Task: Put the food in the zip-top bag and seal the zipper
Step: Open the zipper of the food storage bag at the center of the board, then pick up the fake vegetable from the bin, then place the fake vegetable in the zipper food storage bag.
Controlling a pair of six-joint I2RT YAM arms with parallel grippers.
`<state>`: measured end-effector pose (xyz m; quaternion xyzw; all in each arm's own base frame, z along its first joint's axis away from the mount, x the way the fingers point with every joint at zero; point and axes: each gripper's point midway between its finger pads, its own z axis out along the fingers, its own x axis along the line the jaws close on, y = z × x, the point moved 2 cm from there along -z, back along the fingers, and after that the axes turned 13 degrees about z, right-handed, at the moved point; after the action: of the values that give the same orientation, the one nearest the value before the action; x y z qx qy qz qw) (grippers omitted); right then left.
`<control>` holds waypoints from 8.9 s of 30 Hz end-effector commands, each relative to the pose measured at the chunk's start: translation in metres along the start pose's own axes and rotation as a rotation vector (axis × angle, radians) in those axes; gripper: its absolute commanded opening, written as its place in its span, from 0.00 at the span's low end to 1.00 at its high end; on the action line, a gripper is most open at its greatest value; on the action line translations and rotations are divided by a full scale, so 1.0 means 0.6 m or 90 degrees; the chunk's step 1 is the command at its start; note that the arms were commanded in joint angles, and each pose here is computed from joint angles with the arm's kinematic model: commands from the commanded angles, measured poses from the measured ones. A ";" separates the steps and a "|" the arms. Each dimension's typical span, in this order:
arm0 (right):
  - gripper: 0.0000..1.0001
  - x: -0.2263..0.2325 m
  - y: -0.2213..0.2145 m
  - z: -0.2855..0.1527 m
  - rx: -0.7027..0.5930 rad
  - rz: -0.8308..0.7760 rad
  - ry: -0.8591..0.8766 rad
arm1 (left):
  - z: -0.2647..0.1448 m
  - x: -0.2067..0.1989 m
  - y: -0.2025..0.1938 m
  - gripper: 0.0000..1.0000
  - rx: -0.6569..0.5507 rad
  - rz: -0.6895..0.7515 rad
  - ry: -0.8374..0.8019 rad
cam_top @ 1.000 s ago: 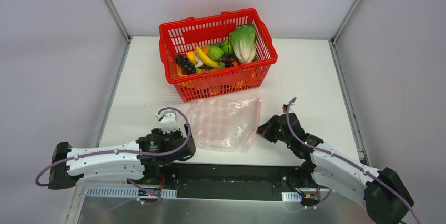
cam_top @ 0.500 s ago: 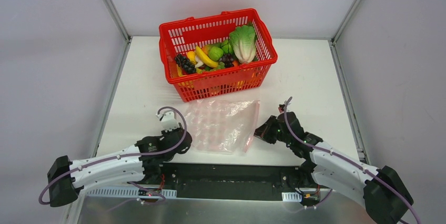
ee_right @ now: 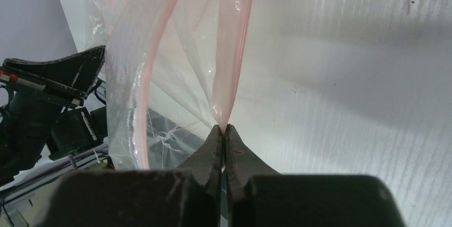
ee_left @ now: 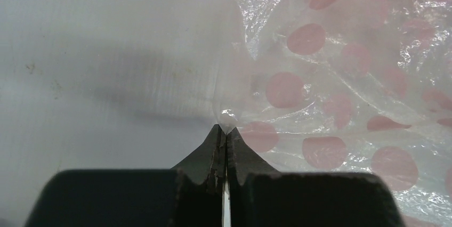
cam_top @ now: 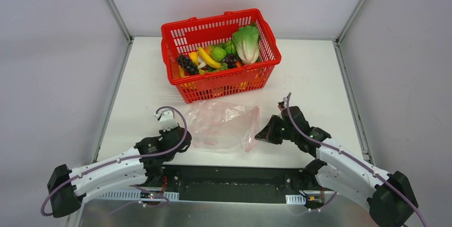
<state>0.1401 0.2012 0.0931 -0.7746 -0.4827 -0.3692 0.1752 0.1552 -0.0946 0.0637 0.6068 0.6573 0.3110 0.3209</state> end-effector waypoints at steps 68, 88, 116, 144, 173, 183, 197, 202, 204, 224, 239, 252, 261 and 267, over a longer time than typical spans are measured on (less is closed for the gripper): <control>0.00 0.116 0.057 -0.069 -0.105 -0.073 0.076 | -0.115 -0.457 0.163 0.74 0.007 0.058 -0.568; 0.00 0.117 0.061 -0.134 -0.135 -0.103 0.024 | -0.022 -0.412 0.094 0.16 0.048 0.111 -0.374; 0.00 0.119 0.116 -0.151 -0.254 -0.073 -0.037 | -0.162 -0.363 0.279 0.82 -0.077 0.238 -0.441; 0.00 0.128 0.097 -0.132 -0.183 -0.120 -0.031 | 0.218 -0.433 0.617 0.90 -0.112 -0.007 -0.239; 0.00 0.117 0.088 -0.113 -0.159 -0.122 -0.027 | 0.268 -0.455 0.591 0.00 -0.113 -0.018 -0.281; 0.00 0.114 0.085 -0.114 -0.164 -0.109 -0.016 | 0.135 -0.416 0.669 0.00 -0.230 -0.016 -0.322; 0.00 0.121 0.103 -0.139 -0.246 -0.056 0.041 | -0.057 -0.326 0.631 0.00 -0.314 -0.027 -0.409; 0.00 0.115 0.099 -0.141 -0.252 -0.039 0.056 | -0.133 -0.315 0.541 0.00 -0.310 0.003 -0.484; 0.00 0.116 0.098 -0.148 -0.257 -0.039 0.068 | -0.166 -0.313 0.496 0.00 -0.307 0.027 -0.515; 0.00 0.112 0.078 -0.158 -0.239 -0.028 0.121 | -0.219 -0.338 0.272 0.00 -0.260 -0.024 -0.691; 0.00 0.126 0.066 -0.149 -0.203 -0.024 0.148 | -0.199 -0.374 0.236 0.00 -0.241 -0.034 -0.742; 0.00 0.141 0.069 -0.156 -0.217 -0.004 0.197 | -0.163 -0.388 0.196 0.00 -0.198 -0.035 -0.731; 0.01 0.174 0.072 -0.164 -0.216 -0.024 0.245 | -0.154 -0.395 0.157 0.00 -0.136 -0.007 -0.737; 0.01 0.187 0.079 -0.169 -0.233 -0.036 0.264 | -0.155 -0.394 0.140 0.00 -0.114 0.006 -0.739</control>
<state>0.1628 0.1779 0.2148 -0.7258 -0.3958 -0.5519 0.1098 0.1563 -0.3205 0.1884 0.6513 0.3605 0.0089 0.6676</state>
